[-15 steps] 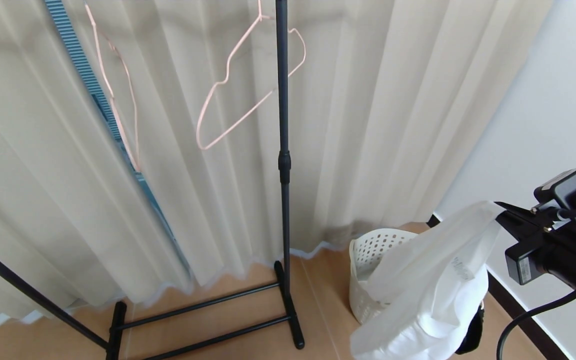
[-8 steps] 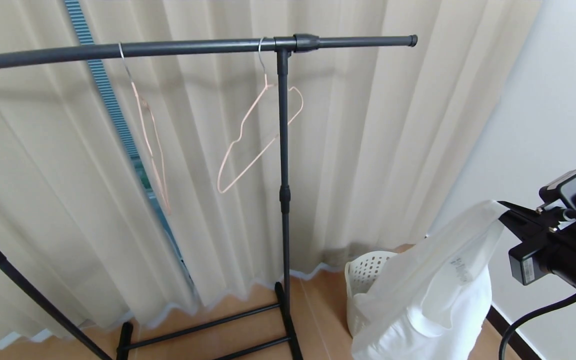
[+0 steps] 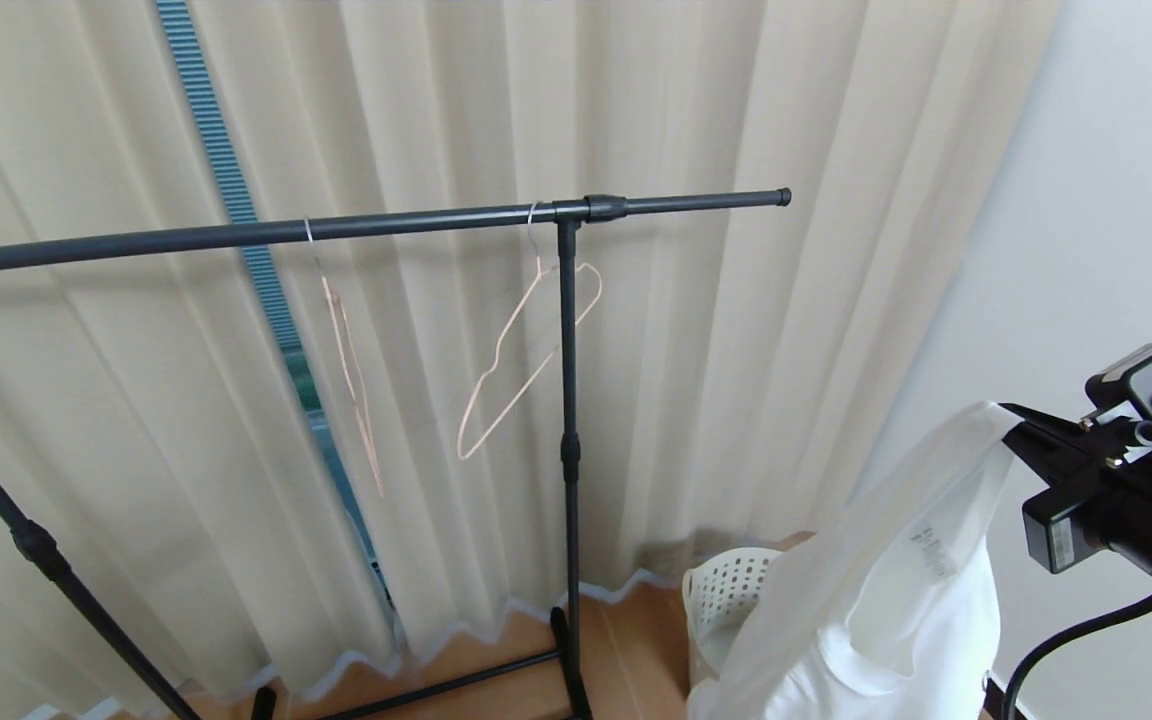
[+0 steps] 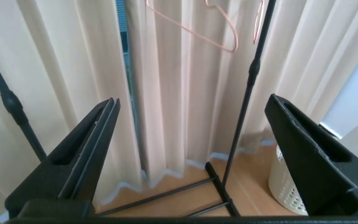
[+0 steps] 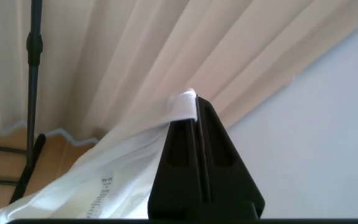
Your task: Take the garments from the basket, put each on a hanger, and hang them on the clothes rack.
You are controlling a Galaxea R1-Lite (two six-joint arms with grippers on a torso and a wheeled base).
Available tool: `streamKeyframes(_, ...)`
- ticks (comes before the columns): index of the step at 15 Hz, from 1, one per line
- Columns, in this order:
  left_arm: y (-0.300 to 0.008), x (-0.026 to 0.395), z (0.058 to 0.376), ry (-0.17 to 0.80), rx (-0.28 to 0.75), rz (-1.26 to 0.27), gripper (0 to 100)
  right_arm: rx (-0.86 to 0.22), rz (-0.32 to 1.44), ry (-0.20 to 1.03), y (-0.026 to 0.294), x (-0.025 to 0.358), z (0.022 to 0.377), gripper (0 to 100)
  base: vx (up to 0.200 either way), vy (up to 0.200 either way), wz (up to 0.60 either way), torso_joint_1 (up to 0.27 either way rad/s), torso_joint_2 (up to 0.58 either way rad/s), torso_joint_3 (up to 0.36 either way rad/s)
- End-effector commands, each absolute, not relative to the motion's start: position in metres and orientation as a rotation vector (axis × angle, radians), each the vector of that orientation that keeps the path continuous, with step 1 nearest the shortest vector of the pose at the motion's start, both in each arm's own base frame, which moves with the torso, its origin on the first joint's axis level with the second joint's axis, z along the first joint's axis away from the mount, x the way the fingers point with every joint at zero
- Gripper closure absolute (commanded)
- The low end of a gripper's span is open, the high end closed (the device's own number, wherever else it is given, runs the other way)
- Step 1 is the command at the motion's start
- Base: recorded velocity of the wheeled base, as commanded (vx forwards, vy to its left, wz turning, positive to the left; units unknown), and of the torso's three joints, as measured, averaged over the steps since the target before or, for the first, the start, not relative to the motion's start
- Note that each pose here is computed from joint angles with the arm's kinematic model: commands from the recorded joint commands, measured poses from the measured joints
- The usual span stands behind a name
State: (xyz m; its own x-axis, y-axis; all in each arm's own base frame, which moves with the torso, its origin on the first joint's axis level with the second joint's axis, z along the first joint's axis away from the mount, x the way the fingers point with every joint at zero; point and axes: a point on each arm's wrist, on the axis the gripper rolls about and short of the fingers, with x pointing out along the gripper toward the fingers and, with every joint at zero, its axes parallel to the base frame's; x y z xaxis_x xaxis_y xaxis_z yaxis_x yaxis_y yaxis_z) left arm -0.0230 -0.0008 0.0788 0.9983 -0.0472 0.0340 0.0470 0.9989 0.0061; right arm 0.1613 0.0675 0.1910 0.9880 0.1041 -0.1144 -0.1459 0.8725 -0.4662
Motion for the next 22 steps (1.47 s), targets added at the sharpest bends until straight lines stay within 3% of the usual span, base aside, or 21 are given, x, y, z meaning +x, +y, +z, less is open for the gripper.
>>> streamKeyframes(1,-0.0008,-0.0229,0.0788,-0.032,0.005,-0.047,0,-0.494,0.132,0.085,0.0677,0.1609,0.1913,100,0.000,0.000,0.00,0.222,-0.52,-0.110)
streamKeyframes(19,-0.0008,-0.0229,0.0788,-0.032,0.002,-0.046,0,-0.504,0.169,0.085,0.0672,0.1580,0.1878,100,0.000,0.000,0.00,0.147,-0.32,-0.156)
streamKeyframes(22,-0.0008,-0.0229,0.0788,-0.032,0.002,-0.048,0,-0.506,0.188,0.083,0.0674,0.1575,0.1874,100,0.000,0.000,0.60,0.007,0.00,-0.004)
